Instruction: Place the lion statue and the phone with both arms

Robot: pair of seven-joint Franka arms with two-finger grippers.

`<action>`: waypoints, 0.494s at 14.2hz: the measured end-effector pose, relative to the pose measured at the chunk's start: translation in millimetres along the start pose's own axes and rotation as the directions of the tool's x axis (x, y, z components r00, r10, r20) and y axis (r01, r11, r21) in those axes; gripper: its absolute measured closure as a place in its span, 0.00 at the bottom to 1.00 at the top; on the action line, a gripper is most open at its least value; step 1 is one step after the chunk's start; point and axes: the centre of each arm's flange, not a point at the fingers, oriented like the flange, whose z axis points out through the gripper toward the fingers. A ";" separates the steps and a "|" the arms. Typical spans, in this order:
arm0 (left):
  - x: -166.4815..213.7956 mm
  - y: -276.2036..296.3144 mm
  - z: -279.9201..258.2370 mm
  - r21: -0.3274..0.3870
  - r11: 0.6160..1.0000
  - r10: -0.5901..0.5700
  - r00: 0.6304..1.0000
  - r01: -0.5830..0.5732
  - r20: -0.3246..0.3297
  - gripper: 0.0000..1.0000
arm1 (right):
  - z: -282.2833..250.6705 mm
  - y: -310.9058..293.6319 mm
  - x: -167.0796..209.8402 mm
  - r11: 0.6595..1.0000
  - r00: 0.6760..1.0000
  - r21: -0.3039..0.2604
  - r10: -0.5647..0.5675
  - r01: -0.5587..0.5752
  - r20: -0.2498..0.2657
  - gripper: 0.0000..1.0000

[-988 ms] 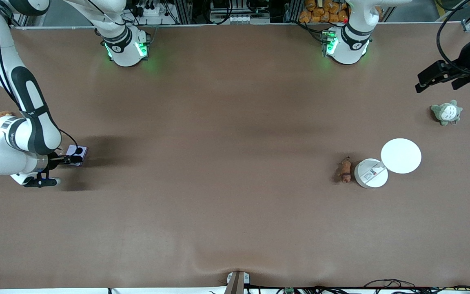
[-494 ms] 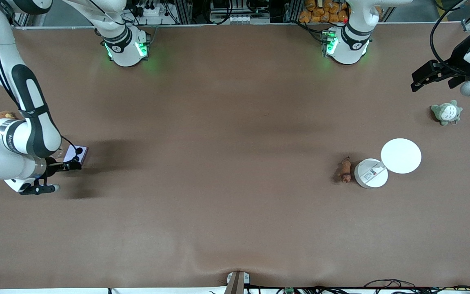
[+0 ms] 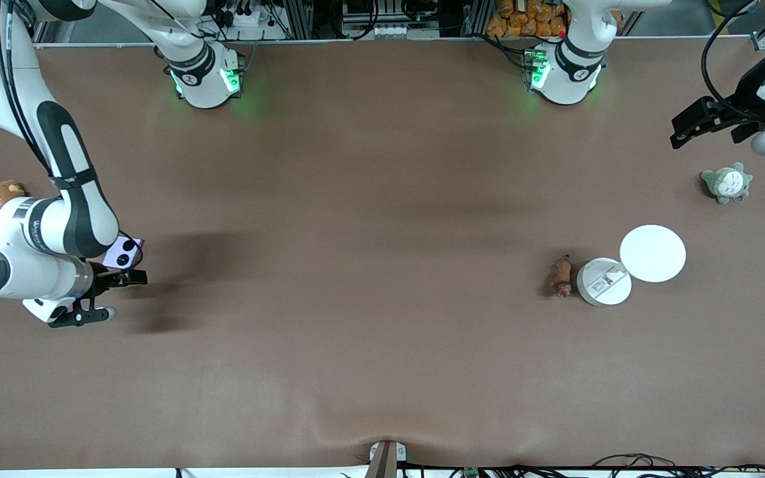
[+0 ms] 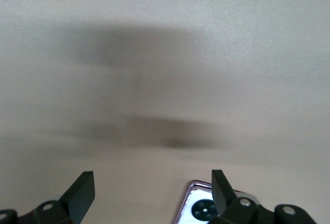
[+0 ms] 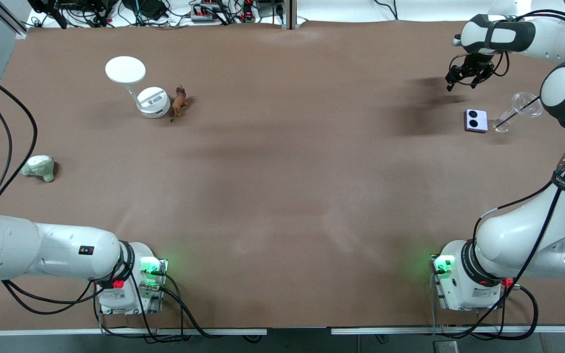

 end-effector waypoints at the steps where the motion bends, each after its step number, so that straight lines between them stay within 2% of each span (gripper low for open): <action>1: 0.0 0.0 -0.1 0.000 1.000 0.000 1.000 0.000 0.000 0.00 | -1.9 -4.3 1.3 1.000 1.000 0.002 0.013 -0.013 0.001 0.00; 4: 0.0 -0.2 -0.3 0.000 1.000 0.000 1.000 0.000 -0.001 0.00 | -17.0 -33.5 6.2 0.996 0.996 0.011 0.094 -0.094 0.008 0.00; 7: 0.4 -2.1 -1.6 -0.001 1.000 -0.004 1.000 0.004 -0.004 0.00 | -64.1 -86.3 6.2 0.982 0.982 0.025 0.190 -0.190 -0.009 0.00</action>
